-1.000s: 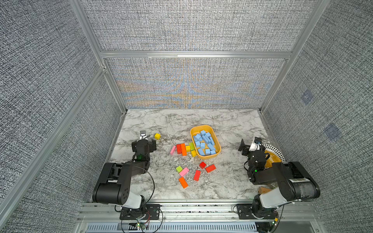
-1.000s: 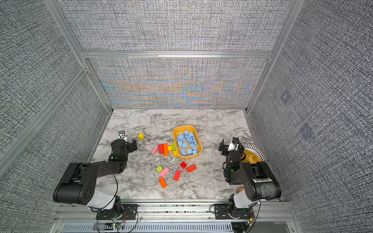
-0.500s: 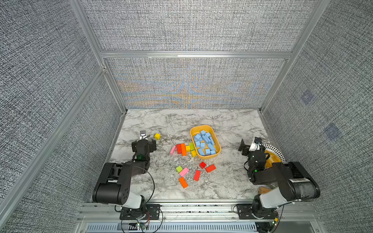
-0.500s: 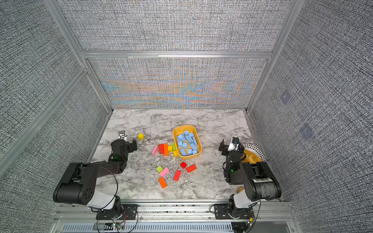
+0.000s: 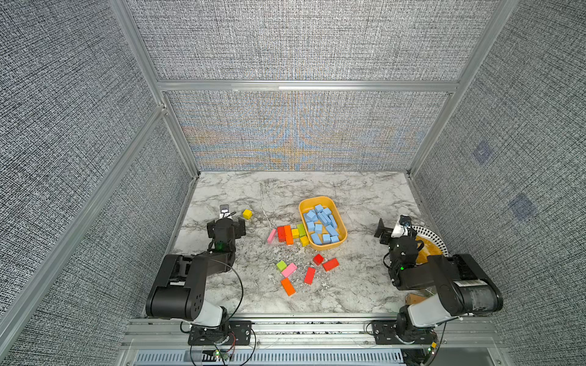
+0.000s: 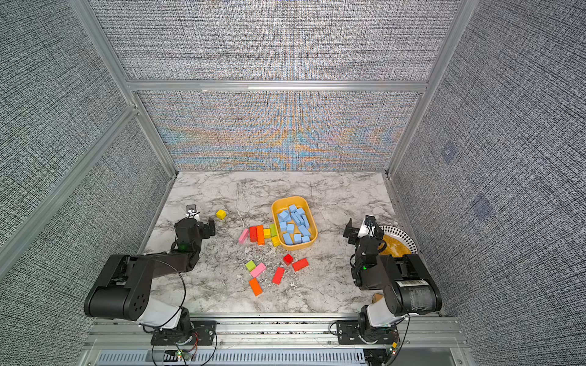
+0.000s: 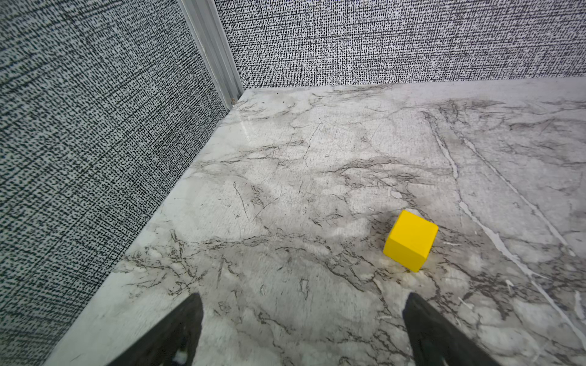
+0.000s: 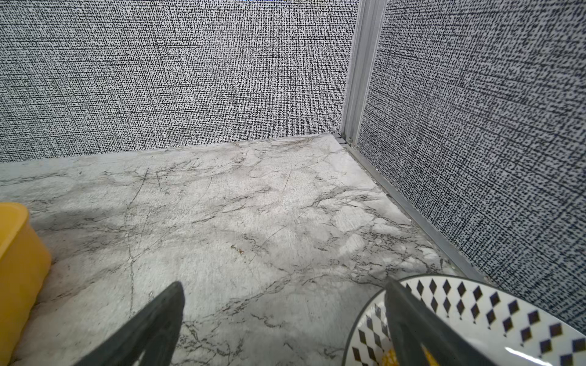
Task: Pick out the blue building blocks
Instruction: Reset both arms
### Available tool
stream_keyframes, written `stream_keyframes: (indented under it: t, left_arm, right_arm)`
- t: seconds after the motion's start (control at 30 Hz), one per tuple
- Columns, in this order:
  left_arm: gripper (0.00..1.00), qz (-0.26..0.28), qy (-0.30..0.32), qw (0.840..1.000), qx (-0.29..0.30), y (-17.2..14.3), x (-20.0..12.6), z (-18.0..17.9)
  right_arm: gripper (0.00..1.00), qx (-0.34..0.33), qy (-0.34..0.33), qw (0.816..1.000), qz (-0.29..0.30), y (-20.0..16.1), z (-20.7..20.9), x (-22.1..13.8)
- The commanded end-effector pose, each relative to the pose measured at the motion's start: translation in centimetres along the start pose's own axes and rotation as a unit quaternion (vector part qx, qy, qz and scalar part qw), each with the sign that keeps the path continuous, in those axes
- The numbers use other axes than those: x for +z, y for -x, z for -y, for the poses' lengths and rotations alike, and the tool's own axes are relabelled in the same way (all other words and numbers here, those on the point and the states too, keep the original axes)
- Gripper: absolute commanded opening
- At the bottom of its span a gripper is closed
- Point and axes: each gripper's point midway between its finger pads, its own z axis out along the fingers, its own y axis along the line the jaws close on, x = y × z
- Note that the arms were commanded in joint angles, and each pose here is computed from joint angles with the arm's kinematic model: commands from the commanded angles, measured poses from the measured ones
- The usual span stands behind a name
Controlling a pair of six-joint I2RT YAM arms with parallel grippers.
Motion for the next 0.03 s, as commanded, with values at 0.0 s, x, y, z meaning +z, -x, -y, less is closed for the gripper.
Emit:
stream_keyframes:
  t: [0.0]
  left_arm:
    - [1.00, 0.010, -0.003, 1.000, -0.002, 0.45, -0.14, 0.01]
  right_arm:
    - [0.98, 0.004, 0.002, 1.000, 0.011, 0.59, -0.10, -0.01]
